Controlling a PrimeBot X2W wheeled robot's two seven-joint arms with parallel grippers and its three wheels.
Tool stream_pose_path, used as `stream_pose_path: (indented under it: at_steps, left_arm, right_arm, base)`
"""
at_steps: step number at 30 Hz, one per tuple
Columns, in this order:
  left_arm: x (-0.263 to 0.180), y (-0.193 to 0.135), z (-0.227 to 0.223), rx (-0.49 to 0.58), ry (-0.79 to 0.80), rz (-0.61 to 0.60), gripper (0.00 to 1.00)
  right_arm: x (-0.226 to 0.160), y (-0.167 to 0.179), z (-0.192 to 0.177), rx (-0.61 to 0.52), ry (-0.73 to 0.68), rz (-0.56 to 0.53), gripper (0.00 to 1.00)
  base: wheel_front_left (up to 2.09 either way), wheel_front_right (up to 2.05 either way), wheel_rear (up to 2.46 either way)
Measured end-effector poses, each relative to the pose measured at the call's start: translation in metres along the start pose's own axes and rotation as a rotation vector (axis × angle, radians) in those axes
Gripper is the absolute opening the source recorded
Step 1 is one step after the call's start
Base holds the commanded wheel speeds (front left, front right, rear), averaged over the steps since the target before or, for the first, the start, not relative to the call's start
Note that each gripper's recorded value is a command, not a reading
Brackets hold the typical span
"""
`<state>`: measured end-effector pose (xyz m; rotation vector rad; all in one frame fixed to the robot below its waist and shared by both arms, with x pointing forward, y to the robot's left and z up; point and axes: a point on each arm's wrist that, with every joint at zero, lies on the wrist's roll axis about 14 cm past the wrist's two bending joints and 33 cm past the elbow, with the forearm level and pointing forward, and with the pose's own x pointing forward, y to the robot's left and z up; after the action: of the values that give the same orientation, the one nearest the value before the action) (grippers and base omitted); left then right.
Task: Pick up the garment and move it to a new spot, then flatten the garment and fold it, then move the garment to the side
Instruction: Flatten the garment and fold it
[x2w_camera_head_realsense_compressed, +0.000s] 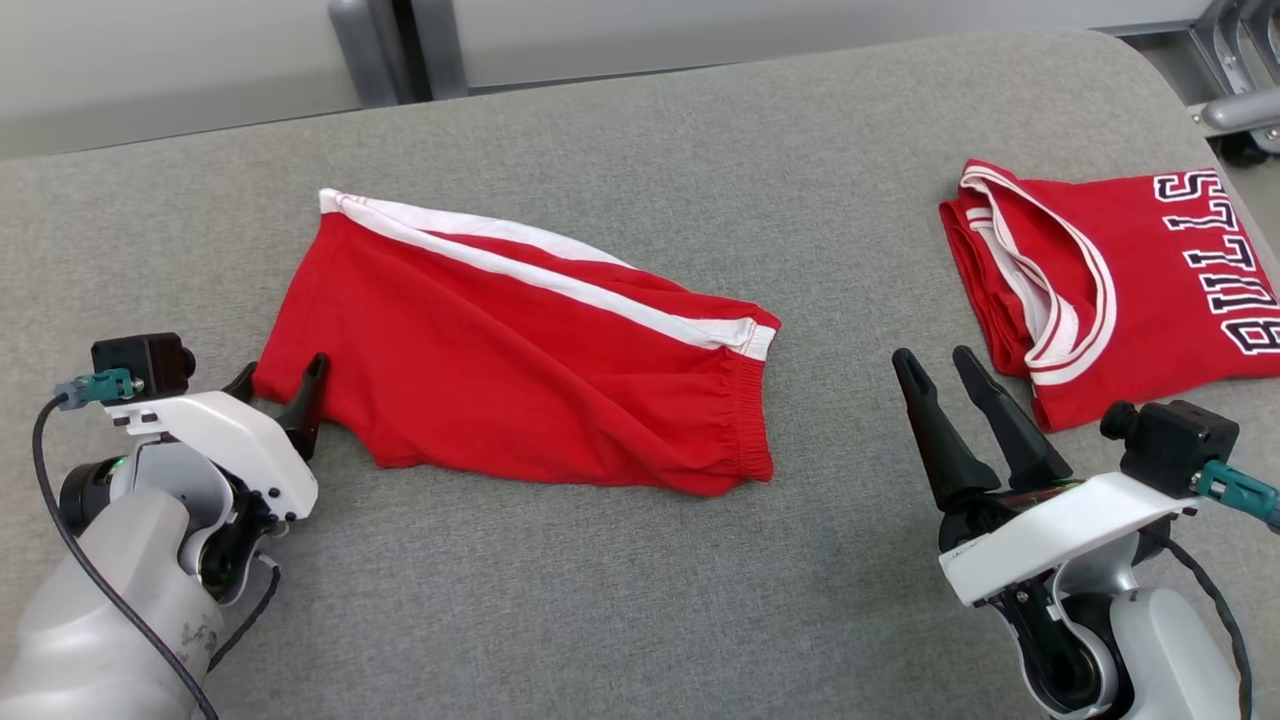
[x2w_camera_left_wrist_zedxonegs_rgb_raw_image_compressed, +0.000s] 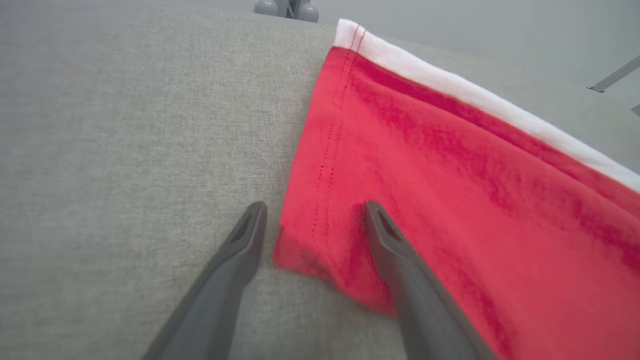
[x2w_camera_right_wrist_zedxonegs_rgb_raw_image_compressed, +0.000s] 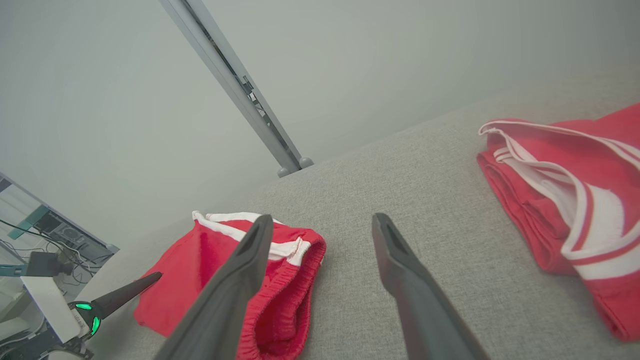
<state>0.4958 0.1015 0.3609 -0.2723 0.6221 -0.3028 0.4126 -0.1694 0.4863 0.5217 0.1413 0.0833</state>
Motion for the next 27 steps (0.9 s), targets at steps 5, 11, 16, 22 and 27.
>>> stream_pose_path:
  at_steps: [5, 11, 16, 22, 27]
  left_arm:
    - [0.010, -0.006, -0.003, 0.001, 0.029, -0.015, 1.00]
    - [0.015, -0.017, -0.005, 0.021, 0.037, -0.047, 0.00]
    - [0.011, -0.016, 0.005, 0.023, -0.011, -0.047, 0.00]
    - [-0.003, -0.010, 0.015, -0.008, -0.091, -0.033, 0.00]
    - [-0.017, -0.007, 0.011, -0.057, -0.143, -0.021, 0.00]
  right_arm:
    - [-0.001, -0.001, -0.001, -0.002, 0.005, -0.004, 1.00]
    - [-0.002, -0.003, 0.000, -0.001, 0.004, -0.008, 1.00]
    - [-0.001, 0.002, 0.001, 0.001, -0.001, 0.005, 1.00]
    - [0.002, 0.012, -0.003, 0.009, 0.005, 0.036, 1.00]
    - [0.003, 0.020, -0.007, 0.017, 0.018, 0.059, 1.00]
  base:
    - [0.00, 0.00, 0.00]
    - [0.00, 0.00, 0.00]
    - [0.00, 0.00, 0.00]
    - [0.00, 0.00, 0.00]
    - [0.00, 0.00, 0.00]
